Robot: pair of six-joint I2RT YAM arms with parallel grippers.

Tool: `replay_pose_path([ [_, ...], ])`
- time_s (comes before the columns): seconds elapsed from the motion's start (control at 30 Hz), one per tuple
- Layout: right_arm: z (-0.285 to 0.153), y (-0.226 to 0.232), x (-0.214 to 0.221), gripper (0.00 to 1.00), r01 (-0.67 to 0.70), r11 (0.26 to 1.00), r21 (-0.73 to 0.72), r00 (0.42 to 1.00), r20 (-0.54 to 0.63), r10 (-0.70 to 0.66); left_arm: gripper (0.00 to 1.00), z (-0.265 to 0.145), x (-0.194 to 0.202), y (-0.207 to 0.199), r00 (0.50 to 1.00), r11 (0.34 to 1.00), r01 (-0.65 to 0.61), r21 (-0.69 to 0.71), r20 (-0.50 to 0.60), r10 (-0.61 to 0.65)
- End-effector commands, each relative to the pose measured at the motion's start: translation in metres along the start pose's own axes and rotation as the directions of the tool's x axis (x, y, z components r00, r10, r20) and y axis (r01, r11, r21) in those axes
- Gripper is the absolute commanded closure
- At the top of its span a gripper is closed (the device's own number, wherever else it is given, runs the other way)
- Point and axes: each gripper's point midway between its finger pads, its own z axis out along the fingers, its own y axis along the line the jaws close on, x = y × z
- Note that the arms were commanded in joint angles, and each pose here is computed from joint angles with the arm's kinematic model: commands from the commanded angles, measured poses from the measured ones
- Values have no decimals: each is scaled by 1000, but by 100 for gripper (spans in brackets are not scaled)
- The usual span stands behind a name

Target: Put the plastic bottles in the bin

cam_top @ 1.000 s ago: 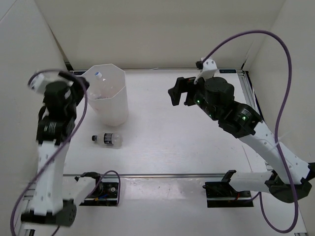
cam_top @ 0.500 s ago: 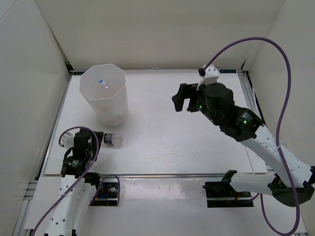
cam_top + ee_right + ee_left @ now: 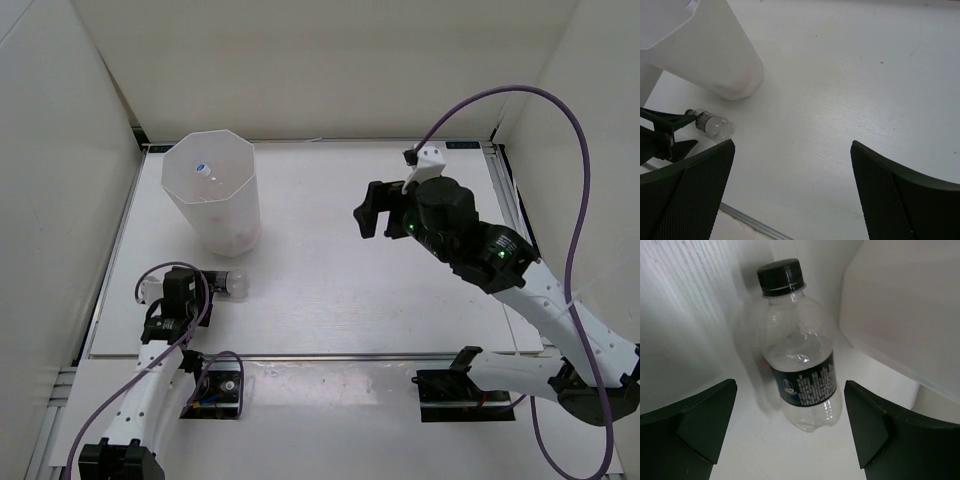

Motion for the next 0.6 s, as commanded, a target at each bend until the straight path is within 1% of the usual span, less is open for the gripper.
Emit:
replay_pose_path([
  [0.0, -15, -9, -10, 0, -23, 1000, 11, 999, 41, 22, 1, 6, -7, -14, 1000, 998, -8, 58, 20, 7],
  [0.1, -17, -12, -5, 0, -9, 1000, 16, 1000, 30, 9, 1, 10, -8, -15, 999, 997, -34, 64, 3, 34],
  [0.13, -21, -13, -5, 0, -9, 1000, 16, 1000, 30, 9, 1, 14, 1, -12, 998, 996, -37, 77, -47, 40],
  [0.17, -21, -14, -3, 0, -6, 1000, 20, 1000, 22, 6, 1, 15, 5, -10, 996, 995, -57, 85, -69, 63],
  [0.2, -21, -14, -3, 0, -6, 1000, 20, 1000, 22, 6, 1, 16, 3, -11, 996, 995, -48, 88, -76, 55],
  [0.23, -21, -14, -3, 0, -6, 1000, 20, 1000, 22, 6, 1, 18, 10, -6, 991, 995, -51, 88, -120, 61],
  [0.3, -23, -12, -6, 0, 0, 1000, 6, 1000, 27, 0, 2, 21, 9, 1, 987, 994, -73, 81, -139, 83],
  [0.33, -23, -11, -6, 0, 0, 1000, -2, 1000, 24, 0, 4, 20, 14, 3, 980, 993, -83, 82, -177, 96],
  [0.37, -23, -9, -5, 0, 0, 1000, -12, 1000, 20, 0, 5, 20, 14, 3, 977, 992, -90, 90, -185, 105],
  [0.4, -22, -8, -6, 0, 1, 1000, -12, 1000, 18, 0, 10, 20, 14, 4, 972, 989, -112, 99, -194, 129],
  [0.47, -19, -5, -4, 0, 4, 1000, -19, 1000, 6, -4, 17, 19, 16, 7, 966, 989, -101, 112, -226, 124],
  [0.5, -19, -3, -3, 0, -7, 1000, -30, 1000, 1, 7, 27, 19, 13, 7, 967, 989, -97, 115, -226, 121],
  [0.57, -12, -1, 2, 0, 0, 1000, -31, 1000, -21, 0, 37, 12, 17, -1, 957, 982, -93, 166, -256, 134],
])
